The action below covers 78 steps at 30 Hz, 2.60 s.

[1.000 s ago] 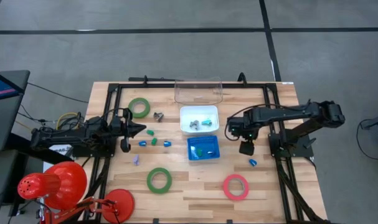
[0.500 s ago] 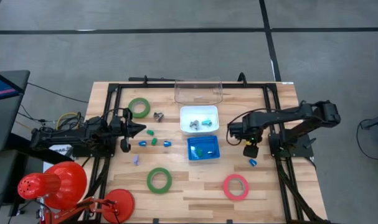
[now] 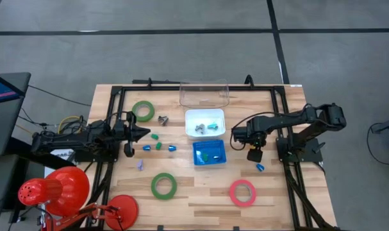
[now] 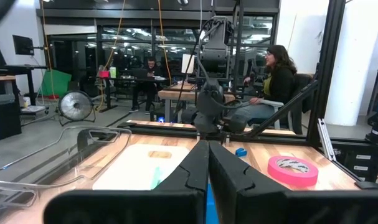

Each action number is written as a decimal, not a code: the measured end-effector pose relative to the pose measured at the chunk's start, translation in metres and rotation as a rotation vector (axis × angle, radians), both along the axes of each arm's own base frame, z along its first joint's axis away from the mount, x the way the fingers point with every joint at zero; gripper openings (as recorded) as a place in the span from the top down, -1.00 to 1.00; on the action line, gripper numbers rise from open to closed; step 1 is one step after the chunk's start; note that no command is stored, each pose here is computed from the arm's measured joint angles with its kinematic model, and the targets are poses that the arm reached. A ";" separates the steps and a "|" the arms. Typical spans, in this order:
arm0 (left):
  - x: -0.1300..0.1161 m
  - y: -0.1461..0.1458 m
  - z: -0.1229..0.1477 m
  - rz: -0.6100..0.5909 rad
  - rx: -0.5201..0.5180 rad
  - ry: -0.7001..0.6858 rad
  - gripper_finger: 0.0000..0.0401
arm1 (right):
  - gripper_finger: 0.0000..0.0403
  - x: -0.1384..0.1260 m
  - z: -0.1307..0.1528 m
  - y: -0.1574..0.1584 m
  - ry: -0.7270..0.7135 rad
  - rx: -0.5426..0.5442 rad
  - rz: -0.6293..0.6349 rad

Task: Pick and place Stapler, Stapler remover, tape
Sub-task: Put the yellow stapler into the blue bin

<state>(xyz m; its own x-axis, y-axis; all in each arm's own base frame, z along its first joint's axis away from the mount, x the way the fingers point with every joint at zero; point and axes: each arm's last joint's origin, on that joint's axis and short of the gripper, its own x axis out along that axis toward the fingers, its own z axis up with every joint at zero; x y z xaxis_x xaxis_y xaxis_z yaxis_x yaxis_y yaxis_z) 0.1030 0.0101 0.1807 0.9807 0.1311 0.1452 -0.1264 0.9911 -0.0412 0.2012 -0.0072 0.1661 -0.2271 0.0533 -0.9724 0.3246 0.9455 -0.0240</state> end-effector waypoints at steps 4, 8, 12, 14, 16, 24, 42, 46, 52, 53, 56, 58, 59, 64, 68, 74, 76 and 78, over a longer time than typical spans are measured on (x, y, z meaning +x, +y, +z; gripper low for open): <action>0.000 0.000 0.000 0.000 0.000 0.000 0.98 | -0.33 0.003 -0.001 -0.001 -0.027 -0.030 0.005; 0.000 0.000 0.000 0.000 0.000 0.000 0.98 | -0.33 0.007 -0.001 -0.001 -0.076 -0.033 0.003; 0.000 0.000 0.000 0.000 0.000 0.000 0.98 | -0.33 0.009 -0.002 -0.002 -0.092 -0.050 0.000; 0.000 0.000 0.000 0.000 0.000 0.000 0.98 | -0.33 0.009 -0.002 -0.002 -0.090 -0.056 0.002; 0.000 0.000 0.000 0.000 0.000 0.000 0.98 | -0.33 0.007 -0.005 -0.004 -0.077 -0.084 0.004; 0.000 0.000 0.000 0.000 0.000 0.004 0.98 | -0.33 0.000 -0.016 -0.009 -0.031 -0.095 -0.019; 0.000 0.000 0.000 0.000 -0.001 0.004 0.98 | -0.31 0.004 -0.017 -0.011 -0.075 -0.066 -0.045; 0.000 0.000 0.000 0.000 -0.001 0.004 0.98 | -0.31 0.003 -0.017 -0.011 -0.065 -0.057 -0.050; 0.000 0.000 0.000 0.000 0.000 0.002 0.98 | -0.31 0.003 -0.017 -0.010 -0.066 -0.050 -0.063; 0.000 0.000 0.000 0.000 -0.001 0.002 0.98 | -0.31 0.003 -0.017 -0.010 -0.066 -0.050 -0.063; 0.000 0.000 0.000 0.000 0.000 0.001 0.98 | -0.31 0.003 -0.017 -0.010 -0.066 -0.050 -0.064; 0.000 0.000 0.000 0.000 0.000 0.000 0.98 | -0.31 0.003 -0.017 -0.010 -0.066 -0.050 -0.064; 0.000 0.000 0.000 0.000 0.000 0.000 0.98 | -0.31 0.003 -0.017 -0.010 -0.066 -0.050 -0.065; 0.000 0.000 0.000 0.000 0.000 -0.003 0.98 | -0.31 0.003 -0.017 -0.010 -0.071 -0.050 -0.065; 0.000 0.000 0.000 0.000 0.000 -0.003 0.98 | -0.31 0.003 -0.017 -0.010 -0.071 -0.025 -0.069; 0.000 0.000 0.001 0.000 0.000 -0.004 0.98 | -0.31 0.003 -0.017 -0.009 -0.070 0.000 -0.075; 0.000 0.000 0.001 0.000 0.000 -0.005 0.98 | -0.31 0.003 -0.017 -0.010 -0.070 -0.001 -0.079; 0.000 0.000 0.001 0.000 0.000 -0.006 0.98 | -0.31 0.003 -0.017 -0.011 -0.073 -0.006 -0.082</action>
<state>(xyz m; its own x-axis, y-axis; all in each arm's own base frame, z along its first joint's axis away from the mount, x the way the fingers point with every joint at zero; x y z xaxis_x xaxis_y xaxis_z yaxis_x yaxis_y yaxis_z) 0.1033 0.0101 0.1814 0.9798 0.1310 0.1510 -0.1261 0.9911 -0.0417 0.2042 -0.0180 0.1491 -0.1512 0.0628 -0.9865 0.4017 0.9158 -0.0032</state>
